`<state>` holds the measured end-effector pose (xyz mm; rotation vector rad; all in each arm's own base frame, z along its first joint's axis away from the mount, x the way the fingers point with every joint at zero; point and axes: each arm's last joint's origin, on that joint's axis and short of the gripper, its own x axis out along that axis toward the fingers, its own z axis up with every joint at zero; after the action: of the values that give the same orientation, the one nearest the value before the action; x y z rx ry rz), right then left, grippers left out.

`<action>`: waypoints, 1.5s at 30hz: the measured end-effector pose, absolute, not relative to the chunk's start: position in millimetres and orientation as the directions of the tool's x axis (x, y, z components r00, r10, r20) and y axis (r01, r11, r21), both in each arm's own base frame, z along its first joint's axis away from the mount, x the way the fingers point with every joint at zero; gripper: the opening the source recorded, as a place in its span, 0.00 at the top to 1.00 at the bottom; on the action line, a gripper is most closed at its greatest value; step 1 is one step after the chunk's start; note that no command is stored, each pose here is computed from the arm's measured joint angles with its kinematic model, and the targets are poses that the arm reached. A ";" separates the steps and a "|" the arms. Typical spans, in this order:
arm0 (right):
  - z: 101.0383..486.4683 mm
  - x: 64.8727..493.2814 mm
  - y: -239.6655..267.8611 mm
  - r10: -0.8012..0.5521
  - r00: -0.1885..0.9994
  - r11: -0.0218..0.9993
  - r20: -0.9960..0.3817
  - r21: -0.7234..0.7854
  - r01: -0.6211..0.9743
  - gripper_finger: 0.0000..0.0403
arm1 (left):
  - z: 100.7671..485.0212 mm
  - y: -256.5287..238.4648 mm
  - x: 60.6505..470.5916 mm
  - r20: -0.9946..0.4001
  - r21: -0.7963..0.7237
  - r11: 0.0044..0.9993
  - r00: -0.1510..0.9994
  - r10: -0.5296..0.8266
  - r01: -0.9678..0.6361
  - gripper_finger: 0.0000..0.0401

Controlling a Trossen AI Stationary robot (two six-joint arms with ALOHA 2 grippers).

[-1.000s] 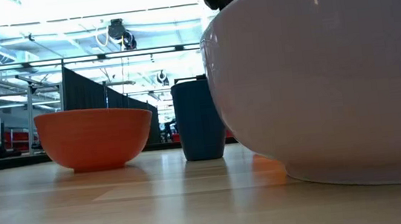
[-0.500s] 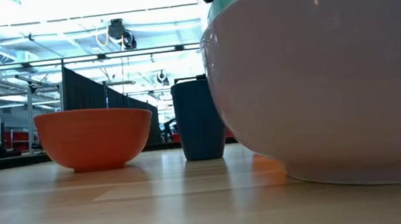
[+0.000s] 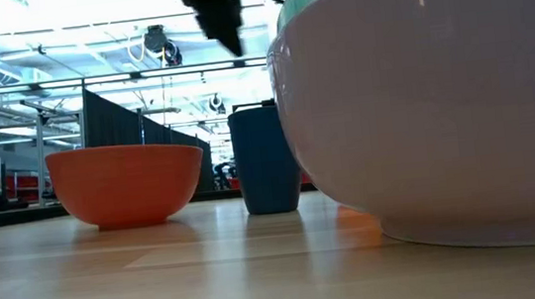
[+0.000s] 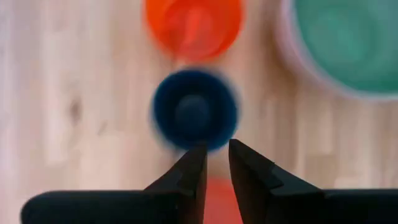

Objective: Nest bowls inside each other
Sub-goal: Stack the left orange bowl onto the green bowl

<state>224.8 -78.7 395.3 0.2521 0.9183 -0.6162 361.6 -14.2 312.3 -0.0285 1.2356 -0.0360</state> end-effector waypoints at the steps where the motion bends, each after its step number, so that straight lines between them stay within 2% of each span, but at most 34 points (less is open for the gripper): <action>1: 395.3 224.8 -78.8 -0.389 0.451 0.802 -0.803 -0.054 0.595 0.77 | 314.3 -11.3 356.4 -0.952 -0.018 1.000 0.304 -0.018 0.003 0.88; 5: 395.7 225.4 -78.9 -0.390 0.458 0.811 -0.799 -0.063 0.582 0.77 | 319.1 -1.5 338.0 -0.980 0.060 0.998 0.191 0.063 -0.022 0.88; 14: 397.4 228.7 -77.4 -0.387 0.488 0.827 -0.782 -0.061 0.558 0.77 | 299.9 10.3 328.2 -0.993 0.083 0.995 0.077 0.087 -0.048 0.88; 17: 397.4 228.7 -77.4 -0.387 0.488 0.830 -0.782 -0.066 0.553 0.77 | 292.9 19.7 324.2 -0.983 0.181 0.981 0.026 0.183 -0.066 0.88; 21: 397.3 228.9 -77.0 -0.372 0.495 0.841 -0.785 -0.060 0.537 0.77 | 294.4 42.9 313.8 -0.966 0.257 0.958 0.000 0.259 -0.129 0.88; 26: 397.2 229.0 -76.6 -0.361 0.499 0.850 -0.788 -0.058 0.523 0.77 | 298.6 82.9 296.1 -0.952 0.303 0.909 -0.041 0.305 -0.285 0.88; 35: 397.0 229.3 -75.9 -0.335 0.510 0.864 -0.792 -0.044 0.501 0.77 | 288.3 149.8 255.7 -0.950 0.312 0.789 -0.183 0.253 -0.530 0.88; 45: 397.0 229.4 -75.5 -0.320 0.516 0.870 -0.794 -0.032 0.491 0.77 | 282.1 185.2 229.1 -0.973 0.229 0.600 -0.184 0.136 -0.766 0.88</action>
<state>229.4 -75.5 397.0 0.2070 0.9060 -0.4916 229.1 185.2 282.1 -0.5472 1.5553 0.8831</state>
